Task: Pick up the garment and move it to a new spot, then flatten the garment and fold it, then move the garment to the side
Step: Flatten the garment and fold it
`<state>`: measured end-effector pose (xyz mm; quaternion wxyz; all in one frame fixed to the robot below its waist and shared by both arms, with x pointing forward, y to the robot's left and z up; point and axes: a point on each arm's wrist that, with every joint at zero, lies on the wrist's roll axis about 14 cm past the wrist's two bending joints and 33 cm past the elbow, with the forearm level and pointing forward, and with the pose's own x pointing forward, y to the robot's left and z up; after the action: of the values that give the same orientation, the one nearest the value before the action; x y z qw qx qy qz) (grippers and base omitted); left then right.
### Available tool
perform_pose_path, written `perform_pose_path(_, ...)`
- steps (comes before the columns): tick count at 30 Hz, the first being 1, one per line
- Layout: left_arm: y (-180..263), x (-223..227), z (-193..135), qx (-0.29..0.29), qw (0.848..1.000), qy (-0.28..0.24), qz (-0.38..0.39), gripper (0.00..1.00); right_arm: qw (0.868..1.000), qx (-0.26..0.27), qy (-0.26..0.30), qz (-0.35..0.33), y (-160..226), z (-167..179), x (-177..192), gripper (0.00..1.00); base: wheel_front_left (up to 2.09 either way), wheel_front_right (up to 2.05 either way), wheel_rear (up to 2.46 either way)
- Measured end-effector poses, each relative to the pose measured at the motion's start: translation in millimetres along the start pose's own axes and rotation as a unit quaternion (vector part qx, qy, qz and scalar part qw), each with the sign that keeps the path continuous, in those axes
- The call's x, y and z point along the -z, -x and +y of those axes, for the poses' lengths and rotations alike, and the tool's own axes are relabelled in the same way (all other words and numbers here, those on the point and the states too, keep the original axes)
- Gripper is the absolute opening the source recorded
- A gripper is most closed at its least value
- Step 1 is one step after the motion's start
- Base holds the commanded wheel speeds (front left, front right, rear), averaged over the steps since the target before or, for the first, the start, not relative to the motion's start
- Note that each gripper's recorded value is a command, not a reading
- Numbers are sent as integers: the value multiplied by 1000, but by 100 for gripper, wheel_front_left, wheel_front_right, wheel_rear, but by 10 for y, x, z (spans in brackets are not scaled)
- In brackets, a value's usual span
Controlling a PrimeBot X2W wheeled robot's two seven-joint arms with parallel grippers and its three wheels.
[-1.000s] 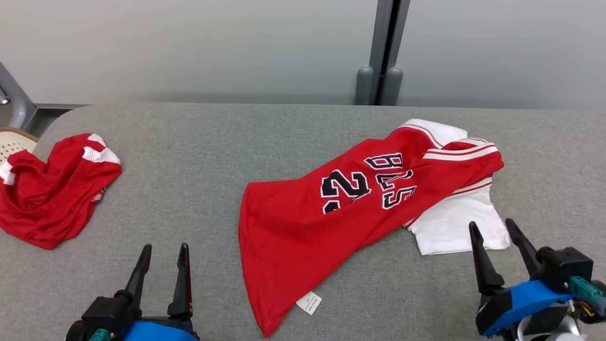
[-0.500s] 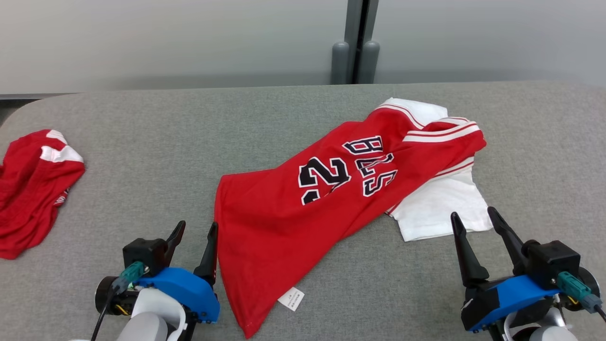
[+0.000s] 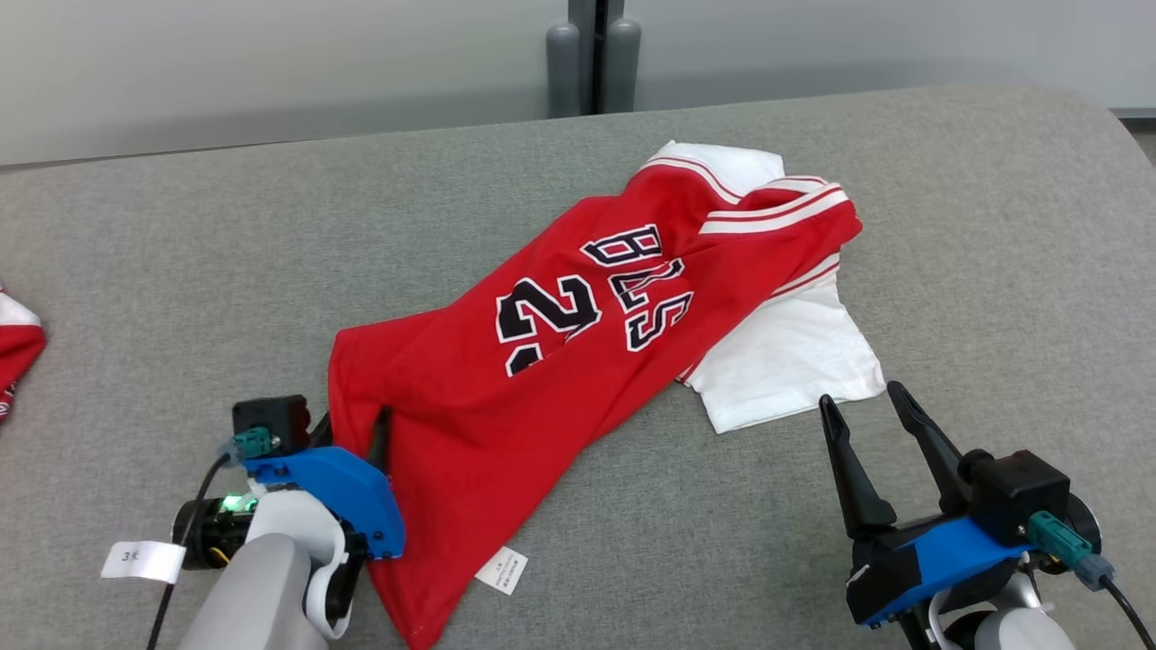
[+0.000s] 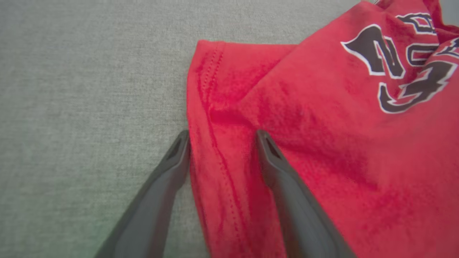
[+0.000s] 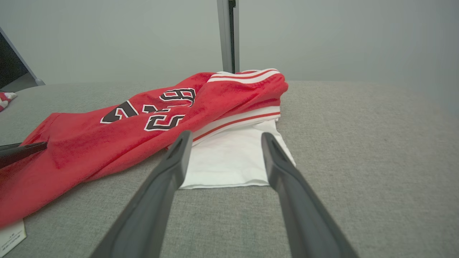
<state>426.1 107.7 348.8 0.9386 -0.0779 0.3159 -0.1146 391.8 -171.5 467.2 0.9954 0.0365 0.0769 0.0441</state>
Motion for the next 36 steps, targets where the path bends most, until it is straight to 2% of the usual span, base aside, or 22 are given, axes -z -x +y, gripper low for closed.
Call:
perform_pose_path(5, -73, -161, 99, -13, 1000, 3, -28, 0, 1000, 4, -3, -3, 12, -22, 2, 100, 0, 0, 0)
perform_pose_path(14, -217, -785, 381, -37, 994, -29, -102, 0, 1000, 15, -1, -2, 40, -96, 4, 100, 0, 0, 0)
perform_pose_path(20, -271, -1046, 340, -24, 988, -64, -136, 0, 1000, 25, -1, 0, 82, -154, 6, 100, 0, 0, 0)
perform_pose_path(21, -268, -1079, 326, -19, 987, -70, -142, 17, 1000, 25, -1, 0, 86, -156, 4, 100, 0, 0, 0)
perform_pose_path(22, -259, -1115, 305, -13, 985, -78, -150, 42, 1000, 25, 0, -1, 88, -158, -1, 100, 0, 0, 0)
perform_pose_path(23, -244, -1157, 285, -9, 983, -88, -161, 94, 1000, 26, -1, -1, 91, -164, -4, 100, 0, 0, 0)
perform_pose_path(24, -227, -1193, 264, -5, 981, -90, -172, 100, 1000, 26, -1, -2, 91, -163, -9, 100, 0, 0, 0)
perform_pose_path(30, -100, -1143, 177, 6, 978, -82, -194, 100, 1000, 21, -6, -9, 61, -135, -54, 100, 0, 0, 0)
perform_pose_path(36, 140, -953, 157, 8, 978, -45, -205, 100, 1000, 14, -10, -20, 61, -92, -122, 100, 0, 0, 0)
